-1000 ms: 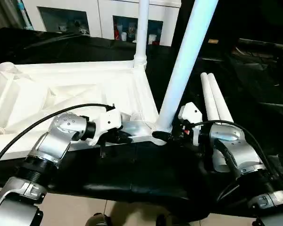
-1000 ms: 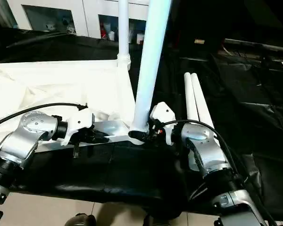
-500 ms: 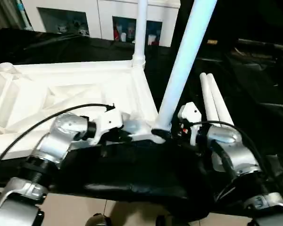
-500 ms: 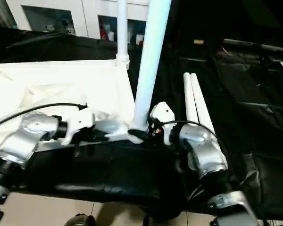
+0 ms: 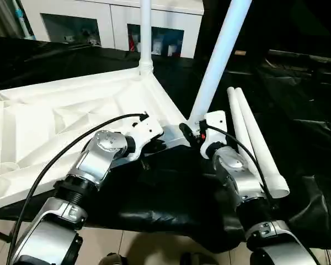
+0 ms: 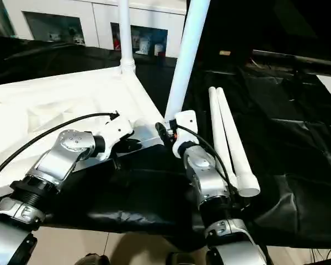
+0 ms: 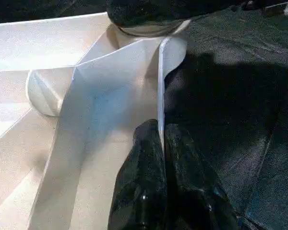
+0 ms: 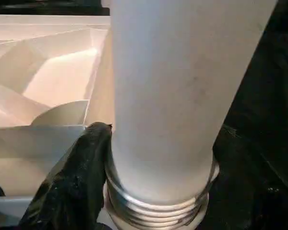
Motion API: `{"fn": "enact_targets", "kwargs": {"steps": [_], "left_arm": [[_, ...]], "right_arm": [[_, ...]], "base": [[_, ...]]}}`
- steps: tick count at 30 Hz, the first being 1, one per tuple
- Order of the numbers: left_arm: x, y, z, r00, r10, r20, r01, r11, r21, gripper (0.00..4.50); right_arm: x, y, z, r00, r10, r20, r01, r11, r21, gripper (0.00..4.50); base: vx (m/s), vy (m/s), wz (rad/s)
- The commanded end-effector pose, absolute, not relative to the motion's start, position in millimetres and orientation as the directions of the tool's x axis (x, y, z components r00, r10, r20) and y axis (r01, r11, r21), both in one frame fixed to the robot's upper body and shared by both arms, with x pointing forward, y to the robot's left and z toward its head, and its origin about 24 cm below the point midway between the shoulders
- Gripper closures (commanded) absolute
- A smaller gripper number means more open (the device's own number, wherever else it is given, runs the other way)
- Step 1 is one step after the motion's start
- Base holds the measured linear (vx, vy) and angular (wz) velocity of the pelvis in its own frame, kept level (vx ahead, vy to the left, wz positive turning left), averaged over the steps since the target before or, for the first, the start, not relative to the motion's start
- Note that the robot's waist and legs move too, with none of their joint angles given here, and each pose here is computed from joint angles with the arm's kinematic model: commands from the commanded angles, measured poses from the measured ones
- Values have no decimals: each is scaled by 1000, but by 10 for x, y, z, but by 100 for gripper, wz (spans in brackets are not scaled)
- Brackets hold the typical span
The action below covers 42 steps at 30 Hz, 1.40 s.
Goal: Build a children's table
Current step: Rotate leg to tighten
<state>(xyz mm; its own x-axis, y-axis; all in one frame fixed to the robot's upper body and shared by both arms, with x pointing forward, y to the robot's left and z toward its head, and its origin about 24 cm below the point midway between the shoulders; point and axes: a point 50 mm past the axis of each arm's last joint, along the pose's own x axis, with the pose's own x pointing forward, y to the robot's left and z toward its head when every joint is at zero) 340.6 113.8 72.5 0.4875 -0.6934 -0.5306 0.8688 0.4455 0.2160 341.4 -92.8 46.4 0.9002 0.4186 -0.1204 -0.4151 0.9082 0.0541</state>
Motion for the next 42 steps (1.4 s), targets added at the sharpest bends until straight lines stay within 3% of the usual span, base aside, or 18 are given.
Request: {"fn": "enact_targets", "kwargs": {"steps": [1, 3, 9, 12, 19, 25, 29, 35, 42], "left_arm": [[3391, 1129, 688, 479, -688, -545, 872, 446, 204, 450], [3363, 1205, 693, 455, -691, -562, 885, 420, 201, 450], [3302, 1334, 695, 399, -703, -588, 915, 345, 208, 450], [3276, 1384, 704, 377, -712, -592, 925, 322, 202, 450], [3034, 1395, 775, 153, -804, -575, 988, 105, 116, 450], [3018, 1411, 795, 145, -809, -569, 989, 98, 113, 450], [3034, 1465, 801, 166, -801, -576, 986, 115, 124, 450], [3029, 1494, 811, 169, -800, -576, 985, 120, 124, 450], [3035, 1516, 779, 179, -789, -587, 984, 134, 120, 450]], "right_arm": [[3304, -767, 413, 828, 551, -100, -541, 833, 113, 146], [3284, -857, 492, 795, 605, -54, -601, 796, 64, 111], [3232, -1076, 568, 716, 694, -74, -696, 718, -12, 73], [3206, -1209, 594, 670, 735, -100, -740, 673, -15, 73], [3139, -1345, 668, 519, 844, -133, -854, 515, -71, 73], [3114, -1339, 634, 449, 875, -182, -893, 444, -69, 73], [3083, -1332, 614, 391, 896, -209, -920, 388, -60, 102], [3097, -1351, 611, 397, 894, -207, -917, 394, -56, 158], [3062, -1329, 549, 400, 895, -197, -914, 404, -21, 178]], "base": [[0, 0, 0], [0, 0, 0], [17, -2, 0], [17, 0, -1], [0, 0, 0], [0, 0, 0], [0, 0, 0], [0, 0, 0], [0, 0, 0]]}}
